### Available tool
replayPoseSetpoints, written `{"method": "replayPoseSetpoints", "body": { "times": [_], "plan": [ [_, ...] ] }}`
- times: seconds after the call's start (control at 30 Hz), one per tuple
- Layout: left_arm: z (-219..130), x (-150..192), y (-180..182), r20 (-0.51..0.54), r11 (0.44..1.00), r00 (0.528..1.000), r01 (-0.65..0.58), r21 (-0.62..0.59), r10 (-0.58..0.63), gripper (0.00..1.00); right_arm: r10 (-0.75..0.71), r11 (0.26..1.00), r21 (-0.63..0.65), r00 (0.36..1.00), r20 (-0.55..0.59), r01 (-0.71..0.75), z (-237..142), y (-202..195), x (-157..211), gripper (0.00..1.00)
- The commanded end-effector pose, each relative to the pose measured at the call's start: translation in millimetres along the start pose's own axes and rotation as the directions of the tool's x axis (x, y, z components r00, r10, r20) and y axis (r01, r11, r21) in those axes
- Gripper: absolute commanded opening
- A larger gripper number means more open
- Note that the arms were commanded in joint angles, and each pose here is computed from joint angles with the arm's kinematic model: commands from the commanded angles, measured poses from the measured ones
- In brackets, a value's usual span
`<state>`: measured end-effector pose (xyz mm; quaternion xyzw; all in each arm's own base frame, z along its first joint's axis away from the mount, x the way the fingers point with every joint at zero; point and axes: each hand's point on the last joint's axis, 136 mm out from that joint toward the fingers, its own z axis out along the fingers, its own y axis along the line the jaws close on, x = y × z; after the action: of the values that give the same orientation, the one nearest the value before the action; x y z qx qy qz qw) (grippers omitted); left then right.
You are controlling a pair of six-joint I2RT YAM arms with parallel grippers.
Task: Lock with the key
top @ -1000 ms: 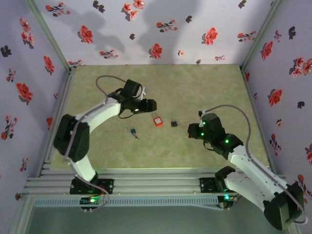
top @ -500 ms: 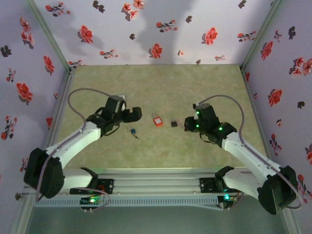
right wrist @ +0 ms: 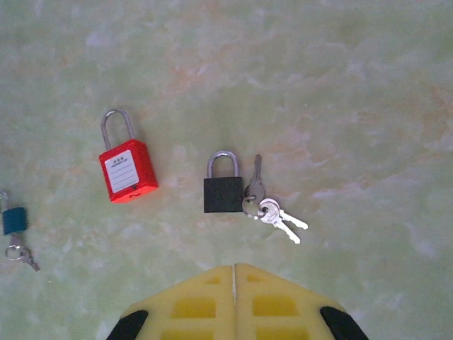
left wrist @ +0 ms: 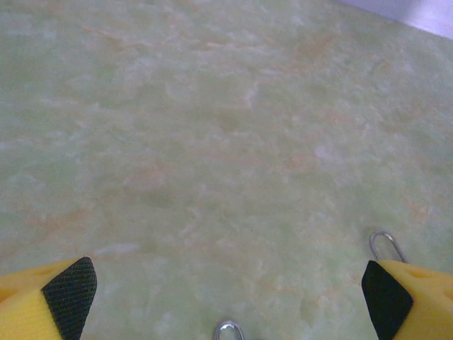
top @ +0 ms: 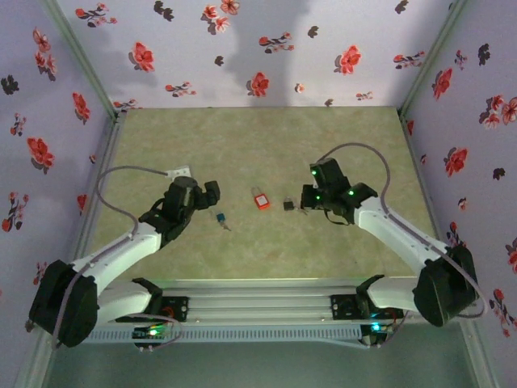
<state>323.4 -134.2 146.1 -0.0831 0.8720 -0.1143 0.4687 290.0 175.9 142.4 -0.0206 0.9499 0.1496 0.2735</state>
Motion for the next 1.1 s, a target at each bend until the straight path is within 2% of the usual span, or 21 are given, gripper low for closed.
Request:
{"method": "replayPoseSetpoints", "body": {
  "times": [0.0,0.2,0.37,1.07],
  "plan": [
    [2.0,-13.6,2.6,0.065,0.999,0.998,0.024,-0.026,-0.022,1.00,-0.063,0.995,0.077,0.998,-0.015,0.064,-0.6,-2.8,-8.2,0.00],
    [-0.9,-14.8,8.5,0.111,0.999,0.993,0.043,-0.025,-0.040,1.00,-0.106,0.987,0.119,0.993,-0.059,0.112,8.5,1.0,-10.2,0.00],
    [0.7,-15.5,11.6,0.122,0.998,0.992,0.033,-0.045,-0.027,1.00,-0.171,0.956,0.230,0.983,-0.060,0.180,10.9,-2.9,-19.6,0.00],
    [0.1,-15.7,12.2,0.115,0.998,0.993,0.035,-0.052,-0.029,1.00,-0.262,0.927,0.200,0.929,-0.262,0.318,81.0,38.7,-20.1,0.00]
  ]
}}
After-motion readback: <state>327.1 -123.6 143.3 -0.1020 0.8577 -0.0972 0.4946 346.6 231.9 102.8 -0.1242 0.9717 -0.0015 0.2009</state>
